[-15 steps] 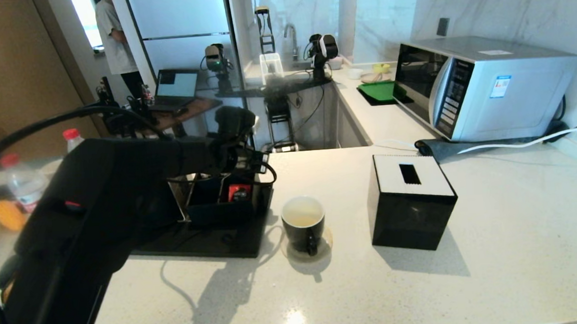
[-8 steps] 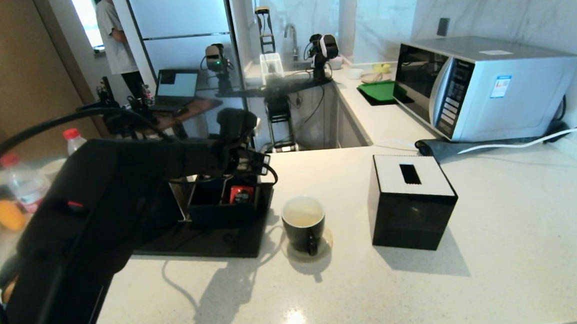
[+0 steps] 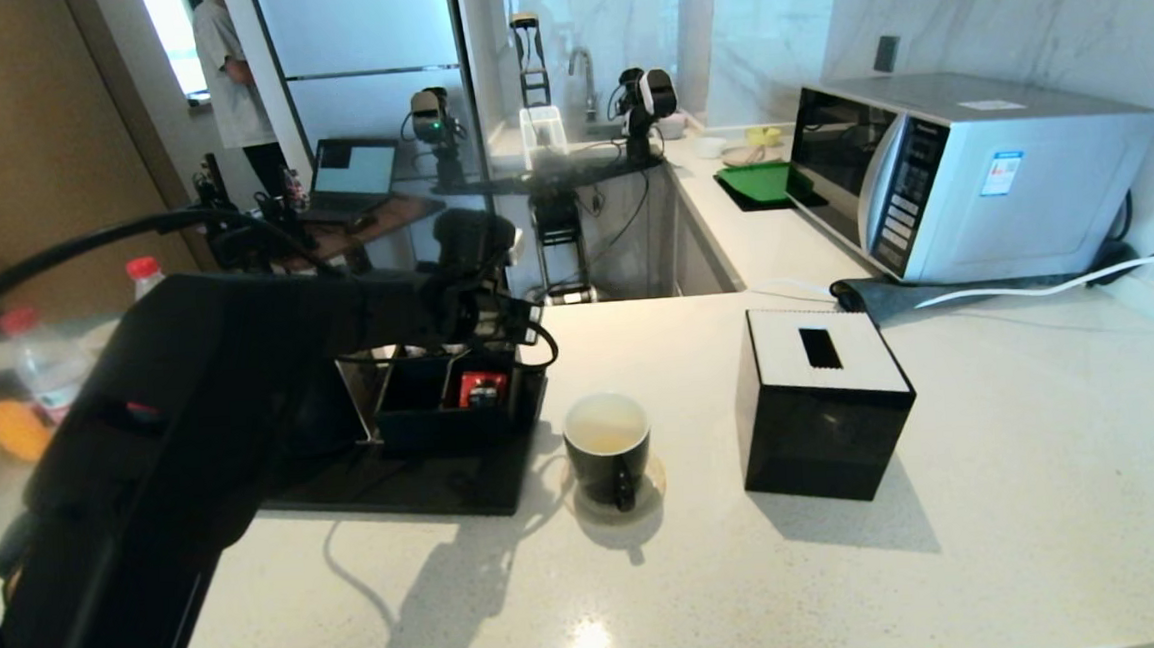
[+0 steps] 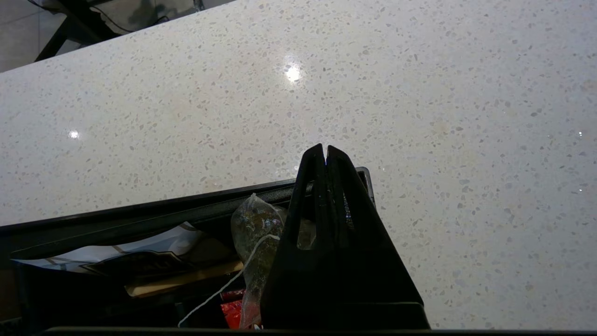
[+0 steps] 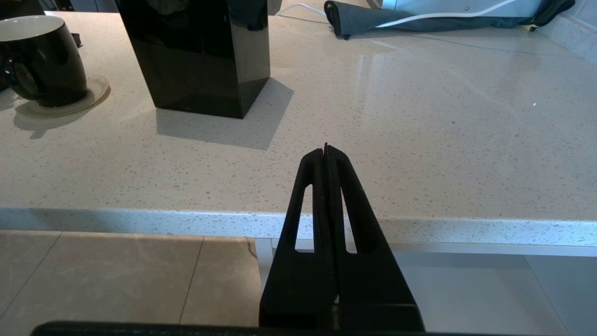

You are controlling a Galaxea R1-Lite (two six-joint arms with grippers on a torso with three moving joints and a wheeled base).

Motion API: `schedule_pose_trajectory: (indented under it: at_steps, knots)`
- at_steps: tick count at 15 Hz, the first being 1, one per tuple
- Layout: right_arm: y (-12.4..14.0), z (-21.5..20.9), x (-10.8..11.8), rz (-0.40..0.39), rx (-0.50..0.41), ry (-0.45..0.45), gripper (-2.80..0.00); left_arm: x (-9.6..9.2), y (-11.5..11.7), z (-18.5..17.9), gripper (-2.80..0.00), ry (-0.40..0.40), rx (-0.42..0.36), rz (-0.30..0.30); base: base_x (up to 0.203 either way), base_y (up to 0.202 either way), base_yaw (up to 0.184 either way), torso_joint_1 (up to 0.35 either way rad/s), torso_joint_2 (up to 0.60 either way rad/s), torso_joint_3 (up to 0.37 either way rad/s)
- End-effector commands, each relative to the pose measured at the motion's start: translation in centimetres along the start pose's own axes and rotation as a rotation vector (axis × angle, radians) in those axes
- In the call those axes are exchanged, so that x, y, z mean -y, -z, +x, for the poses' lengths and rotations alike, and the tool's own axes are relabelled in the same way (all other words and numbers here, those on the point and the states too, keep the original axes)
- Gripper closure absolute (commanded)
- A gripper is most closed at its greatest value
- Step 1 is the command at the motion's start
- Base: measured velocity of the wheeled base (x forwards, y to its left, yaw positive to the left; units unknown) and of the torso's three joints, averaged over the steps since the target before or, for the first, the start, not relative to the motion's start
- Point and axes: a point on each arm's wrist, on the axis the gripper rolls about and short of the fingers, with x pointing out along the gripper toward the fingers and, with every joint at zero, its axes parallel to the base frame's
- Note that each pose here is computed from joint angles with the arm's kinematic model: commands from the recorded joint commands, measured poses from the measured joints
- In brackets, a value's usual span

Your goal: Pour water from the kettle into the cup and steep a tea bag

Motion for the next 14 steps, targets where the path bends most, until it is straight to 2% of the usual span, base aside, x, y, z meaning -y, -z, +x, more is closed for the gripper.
schedule_pose_trajectory:
  at_steps: [1, 7, 8, 14]
  knots:
    - [0.0, 0.0, 0.0, -0.001, -0.001, -0.001, 0.0, -0.3, -0.9, -1.2, 0.0, -0.006, 0.021, -0.007, 0.0, 0.0, 0.0, 0.0, 0.0, 0.0]
    - [0.0, 0.0, 0.0, -0.001, -0.001, -0.001, 0.0, -1.0, -1.1, -2.7, 0.0, -0.034, 0.013, -0.02, 0.0, 0.0, 0.0, 0.0, 0.0, 0.0]
    - [0.0, 0.0, 0.0, -0.001, -0.001, -0.001, 0.0, -1.1, -1.1, -3.0, -2.8, -0.036, 0.01, -0.021, 0.0, 0.0, 0.0, 0.0, 0.0, 0.0]
    - [0.0, 0.0, 0.0, -0.001, -0.001, -0.001, 0.0, -2.3, -0.9, -3.4, -2.8, -0.055, -0.026, -0.043, 0.0, 0.0, 0.0, 0.0, 0.0, 0.0]
